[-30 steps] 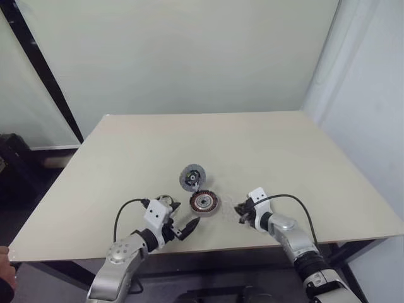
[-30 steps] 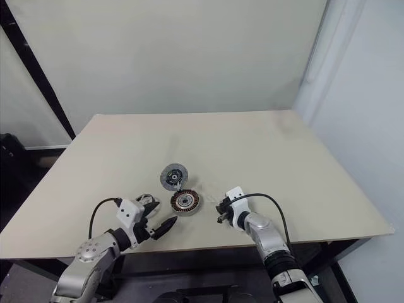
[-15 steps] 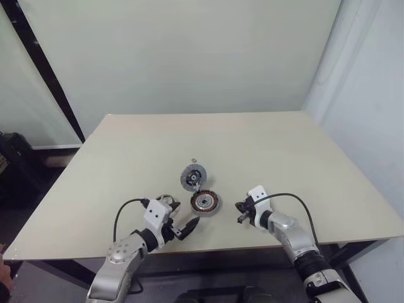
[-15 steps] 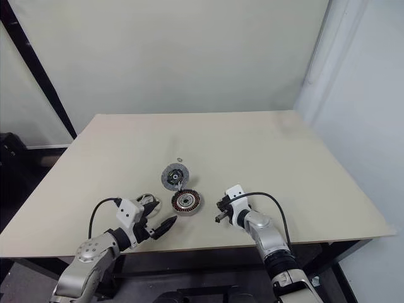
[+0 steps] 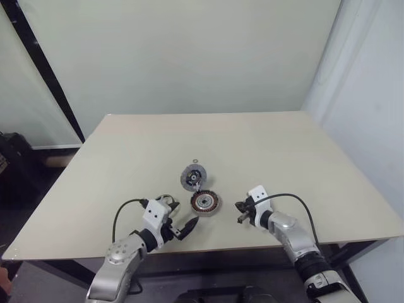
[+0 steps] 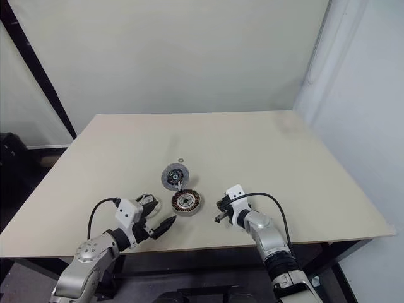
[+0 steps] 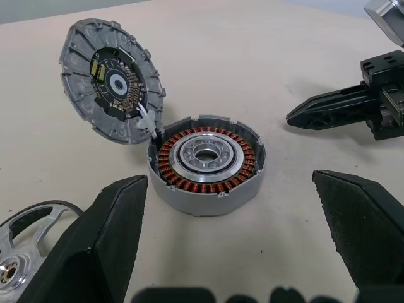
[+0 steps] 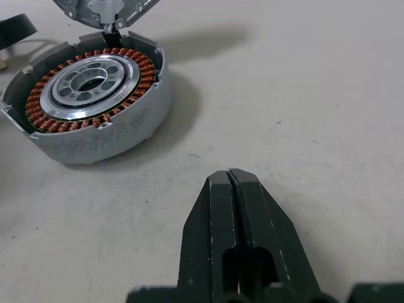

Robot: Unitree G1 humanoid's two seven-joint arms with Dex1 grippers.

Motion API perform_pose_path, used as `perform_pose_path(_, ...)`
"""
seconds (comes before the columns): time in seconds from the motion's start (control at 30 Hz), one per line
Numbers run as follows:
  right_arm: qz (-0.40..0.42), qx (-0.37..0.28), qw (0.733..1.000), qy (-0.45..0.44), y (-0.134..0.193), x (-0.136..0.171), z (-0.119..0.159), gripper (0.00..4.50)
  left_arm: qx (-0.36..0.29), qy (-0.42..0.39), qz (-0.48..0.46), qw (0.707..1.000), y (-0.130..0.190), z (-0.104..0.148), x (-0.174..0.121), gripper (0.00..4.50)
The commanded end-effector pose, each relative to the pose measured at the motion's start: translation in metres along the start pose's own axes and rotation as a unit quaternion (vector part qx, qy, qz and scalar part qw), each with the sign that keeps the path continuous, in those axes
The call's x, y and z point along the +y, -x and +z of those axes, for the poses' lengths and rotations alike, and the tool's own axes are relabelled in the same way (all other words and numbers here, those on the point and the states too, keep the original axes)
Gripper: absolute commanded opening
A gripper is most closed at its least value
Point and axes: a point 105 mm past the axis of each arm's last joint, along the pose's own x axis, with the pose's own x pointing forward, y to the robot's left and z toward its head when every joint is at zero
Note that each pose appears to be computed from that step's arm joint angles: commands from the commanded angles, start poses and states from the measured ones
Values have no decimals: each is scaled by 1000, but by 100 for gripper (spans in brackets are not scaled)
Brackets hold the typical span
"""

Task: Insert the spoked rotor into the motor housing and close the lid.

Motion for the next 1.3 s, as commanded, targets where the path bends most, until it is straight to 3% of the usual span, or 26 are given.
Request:
perform_pose_path(0.03,5,-25,999,20,-1,2,18,2,-26,-13,11,1000,0,14,6,450)
perform_pose_path(0.33,9,-24,999,22,-4,6,19,2,-26,-16,22,999,2,15,11,450)
perform_pose_path(0.37,9,-24,999,25,-5,6,20,19,-27,-16,24,999,2,15,11,450)
perform_pose_path(0.47,9,-25,999,28,-5,6,21,97,-28,-17,28,999,2,16,13,450)
perform_pose_path(0.8,16,-22,999,31,-6,8,20,447,-25,-17,42,999,5,14,15,450)
perform_pose_path(1.0,0,-39,999,9,-9,8,28,447,-23,-19,78,997,8,13,26,450)
perform_pose_path(1.3,-81,-114,989,-50,-10,-13,68,447,-48,-31,179,982,9,24,60,450)
